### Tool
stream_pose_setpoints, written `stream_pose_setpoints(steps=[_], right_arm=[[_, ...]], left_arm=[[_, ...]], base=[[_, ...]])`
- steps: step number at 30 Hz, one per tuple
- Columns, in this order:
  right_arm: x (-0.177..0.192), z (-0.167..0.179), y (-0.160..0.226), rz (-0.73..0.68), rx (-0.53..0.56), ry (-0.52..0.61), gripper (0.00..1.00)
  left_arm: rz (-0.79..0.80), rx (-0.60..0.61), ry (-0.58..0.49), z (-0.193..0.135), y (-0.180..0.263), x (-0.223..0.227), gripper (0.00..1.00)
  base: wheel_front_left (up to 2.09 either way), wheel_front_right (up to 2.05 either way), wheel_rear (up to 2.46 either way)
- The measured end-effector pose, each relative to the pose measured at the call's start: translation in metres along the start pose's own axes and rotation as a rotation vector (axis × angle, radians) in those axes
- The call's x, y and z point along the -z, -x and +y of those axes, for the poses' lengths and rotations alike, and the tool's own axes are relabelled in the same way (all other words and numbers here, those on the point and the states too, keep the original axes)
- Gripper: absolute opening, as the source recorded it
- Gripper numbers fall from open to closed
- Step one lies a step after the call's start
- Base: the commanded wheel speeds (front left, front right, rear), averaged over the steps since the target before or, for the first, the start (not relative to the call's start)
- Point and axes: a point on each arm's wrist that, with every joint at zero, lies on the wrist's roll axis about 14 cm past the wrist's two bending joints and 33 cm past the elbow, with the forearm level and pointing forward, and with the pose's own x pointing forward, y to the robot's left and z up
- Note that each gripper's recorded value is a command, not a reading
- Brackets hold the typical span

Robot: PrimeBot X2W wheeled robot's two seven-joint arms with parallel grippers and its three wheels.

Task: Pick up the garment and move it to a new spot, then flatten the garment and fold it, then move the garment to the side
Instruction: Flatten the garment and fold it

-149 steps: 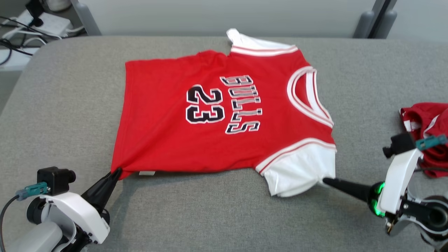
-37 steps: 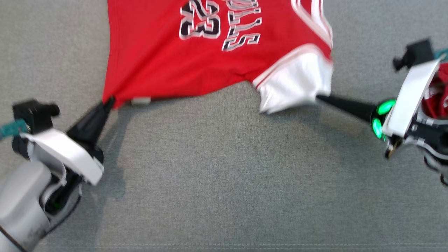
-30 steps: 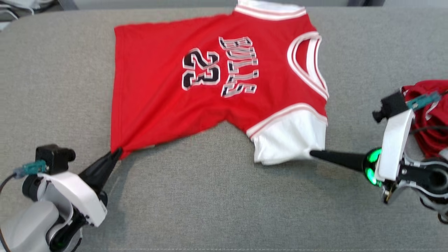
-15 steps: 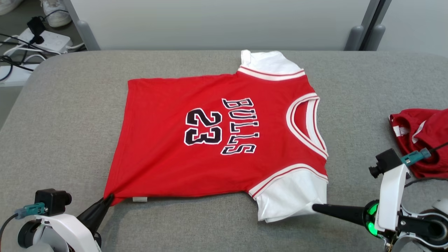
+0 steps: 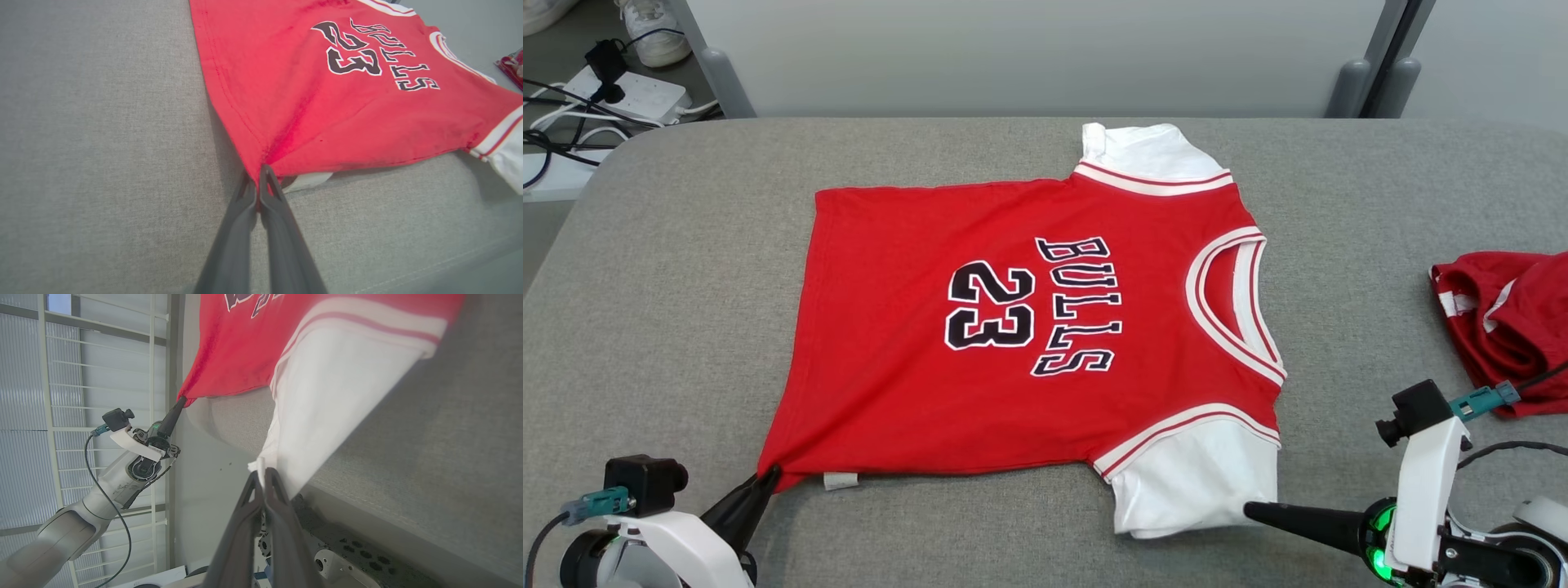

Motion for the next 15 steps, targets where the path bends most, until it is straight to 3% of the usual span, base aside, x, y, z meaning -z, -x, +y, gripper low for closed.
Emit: stream_pose_setpoints(steps=[1, 2, 3, 9, 15], right_arm=[[-0.001, -0.001, 0.0, -0.009, 0.0, -0.001, 1.0], [-0.002, -0.001, -0.001, -0.014, 0.001, -0.002, 1.0], [-0.003, -0.001, -0.001, -0.018, 0.001, -0.002, 1.0], [-0.018, 0.001, -0.002, -0.1, -0.004, 0.009, 1.0], [-0.066, 0.002, 0.003, -0.332, 0.03, 0.157, 1.0]], left_arm=[[0.004, 0.0, -0.003, 0.0, -0.001, 0.001, 0.44], [0.008, -0.001, -0.005, 0.001, -0.001, 0.002, 0.93], [0.011, -0.002, -0.008, 0.001, -0.001, 0.003, 1.0], [0.012, -0.016, -0.005, 0.006, -0.001, 0.004, 1.0], [-0.068, -0.055, 0.007, 0.015, -0.003, -0.019, 1.0]], base=[[0.0, 0.0, 0.0], [0.0, 0.0, 0.0], [0.0, 0.0, 0.0], [0.0, 0.0, 0.0], [0.0, 0.0, 0.0]])
